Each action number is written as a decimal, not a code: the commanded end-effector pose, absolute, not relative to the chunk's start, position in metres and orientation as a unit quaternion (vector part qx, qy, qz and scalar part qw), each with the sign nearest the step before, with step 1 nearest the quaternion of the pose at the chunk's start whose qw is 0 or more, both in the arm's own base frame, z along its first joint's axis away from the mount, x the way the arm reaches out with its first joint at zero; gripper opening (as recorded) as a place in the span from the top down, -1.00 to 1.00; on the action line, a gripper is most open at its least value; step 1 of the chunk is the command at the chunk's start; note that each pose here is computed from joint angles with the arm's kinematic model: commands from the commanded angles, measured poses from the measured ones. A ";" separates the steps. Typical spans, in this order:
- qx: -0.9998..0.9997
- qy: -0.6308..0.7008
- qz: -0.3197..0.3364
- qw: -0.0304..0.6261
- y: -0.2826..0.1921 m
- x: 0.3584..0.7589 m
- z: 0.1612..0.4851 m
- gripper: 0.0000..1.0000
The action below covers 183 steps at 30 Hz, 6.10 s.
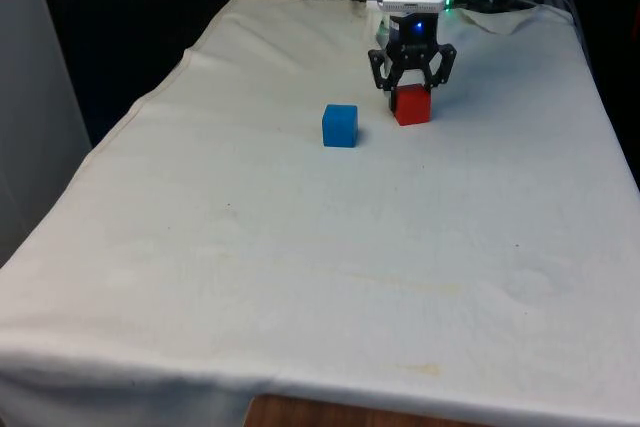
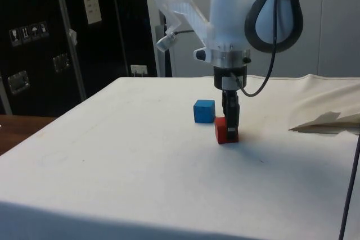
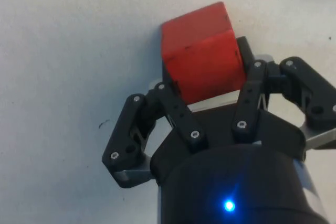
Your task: Stack the two cubes.
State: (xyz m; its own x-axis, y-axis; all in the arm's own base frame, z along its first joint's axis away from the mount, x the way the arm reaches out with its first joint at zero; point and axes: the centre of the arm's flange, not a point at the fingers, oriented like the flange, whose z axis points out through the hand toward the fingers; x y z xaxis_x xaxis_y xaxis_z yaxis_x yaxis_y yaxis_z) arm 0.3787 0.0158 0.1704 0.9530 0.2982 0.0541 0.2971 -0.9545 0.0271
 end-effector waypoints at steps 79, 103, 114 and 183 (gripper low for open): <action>0.993 0.096 0.071 -0.005 -0.008 0.427 0.302 0.90; 0.996 0.068 0.059 0.001 -0.058 0.446 0.289 0.90; 0.997 0.054 0.050 0.007 -0.084 0.455 0.279 0.90; 0.998 0.043 0.040 0.028 -0.098 0.455 0.227 0.90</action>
State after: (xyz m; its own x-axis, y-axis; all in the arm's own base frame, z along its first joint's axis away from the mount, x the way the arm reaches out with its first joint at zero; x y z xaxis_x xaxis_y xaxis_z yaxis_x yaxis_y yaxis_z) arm 0.4548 -0.1000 0.2272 0.9937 0.0904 0.0662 0.0861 -0.9942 0.0642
